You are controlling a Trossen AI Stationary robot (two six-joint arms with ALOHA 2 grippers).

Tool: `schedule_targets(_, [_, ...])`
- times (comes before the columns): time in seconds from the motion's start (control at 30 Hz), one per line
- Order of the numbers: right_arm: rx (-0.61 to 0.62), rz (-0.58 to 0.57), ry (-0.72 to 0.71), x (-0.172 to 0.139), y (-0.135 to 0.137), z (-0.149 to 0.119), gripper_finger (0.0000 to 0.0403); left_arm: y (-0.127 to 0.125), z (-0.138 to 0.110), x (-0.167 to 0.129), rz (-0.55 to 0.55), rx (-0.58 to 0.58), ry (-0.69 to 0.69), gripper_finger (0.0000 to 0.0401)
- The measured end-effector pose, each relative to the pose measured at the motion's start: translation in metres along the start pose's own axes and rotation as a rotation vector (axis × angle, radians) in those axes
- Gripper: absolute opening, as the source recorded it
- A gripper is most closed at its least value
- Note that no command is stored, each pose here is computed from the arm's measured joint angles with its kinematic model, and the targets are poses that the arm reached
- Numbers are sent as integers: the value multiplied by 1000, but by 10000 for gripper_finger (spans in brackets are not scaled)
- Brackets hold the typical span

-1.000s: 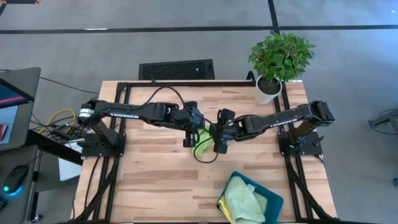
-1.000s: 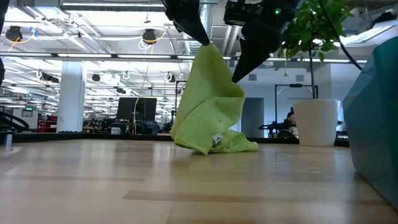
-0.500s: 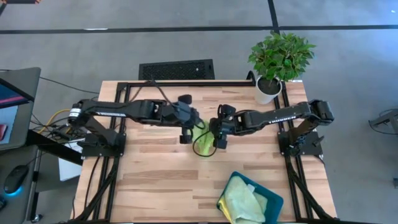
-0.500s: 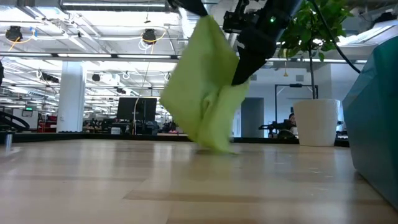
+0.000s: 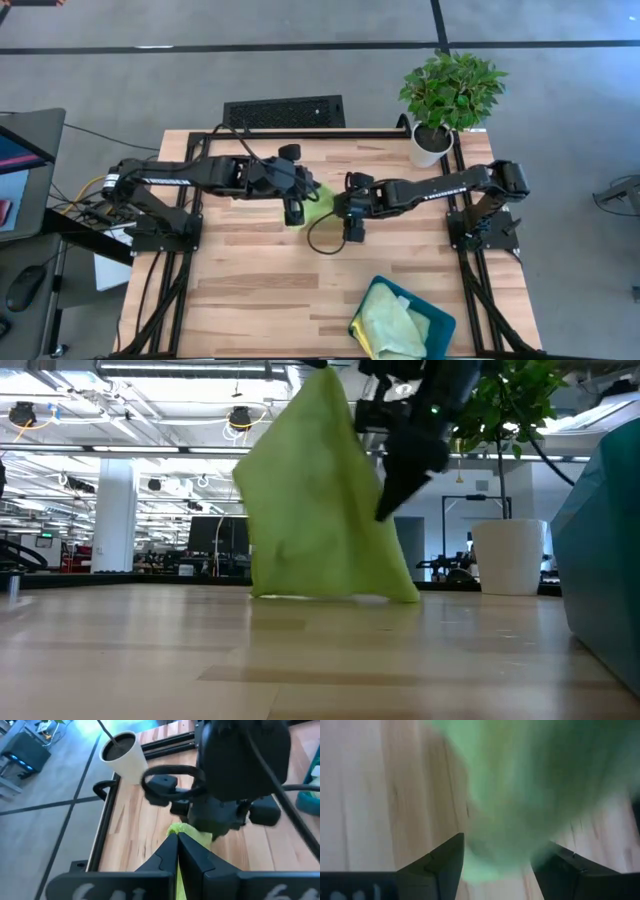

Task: Fold microfiber towels
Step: Fold the green towel

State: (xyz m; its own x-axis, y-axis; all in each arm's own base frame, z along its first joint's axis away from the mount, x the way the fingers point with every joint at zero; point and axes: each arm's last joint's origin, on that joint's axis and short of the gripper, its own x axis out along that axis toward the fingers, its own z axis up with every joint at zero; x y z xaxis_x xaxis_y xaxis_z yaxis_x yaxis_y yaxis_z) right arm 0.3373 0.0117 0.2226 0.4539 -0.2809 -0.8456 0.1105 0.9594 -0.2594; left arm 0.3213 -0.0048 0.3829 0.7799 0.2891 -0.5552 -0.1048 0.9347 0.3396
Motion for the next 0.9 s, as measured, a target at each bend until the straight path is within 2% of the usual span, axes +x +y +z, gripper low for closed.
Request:
schedule_targets(0.1, [-25, -2, -22, 7, 3, 5, 240, 2, 4, -5, 2, 3, -14, 0])
schedule_targets(0.17, [-46, -6, 32, 11, 2, -2, 240, 3, 7, -9, 1, 8, -15, 0])
schedule_targets(0.23, [-32, -11, 4, 16, 1, 3, 240, 5, 10, -13, 0, 7, -22, 0])
schedule_targets(0.5, [-54, -11, 37, 25, -6, 0, 240, 13, 21, -31, -2, 29, -28, 0])
schedule_targets(0.77, [-114, 78, -33, 26, -10, 7, 240, 16, 30, -44, -71, 78, -69, 0])
schedule_targets(0.9, [-141, 171, -79, 27, -12, 10, 240, 18, 34, -49, -77, 88, -92, 0])
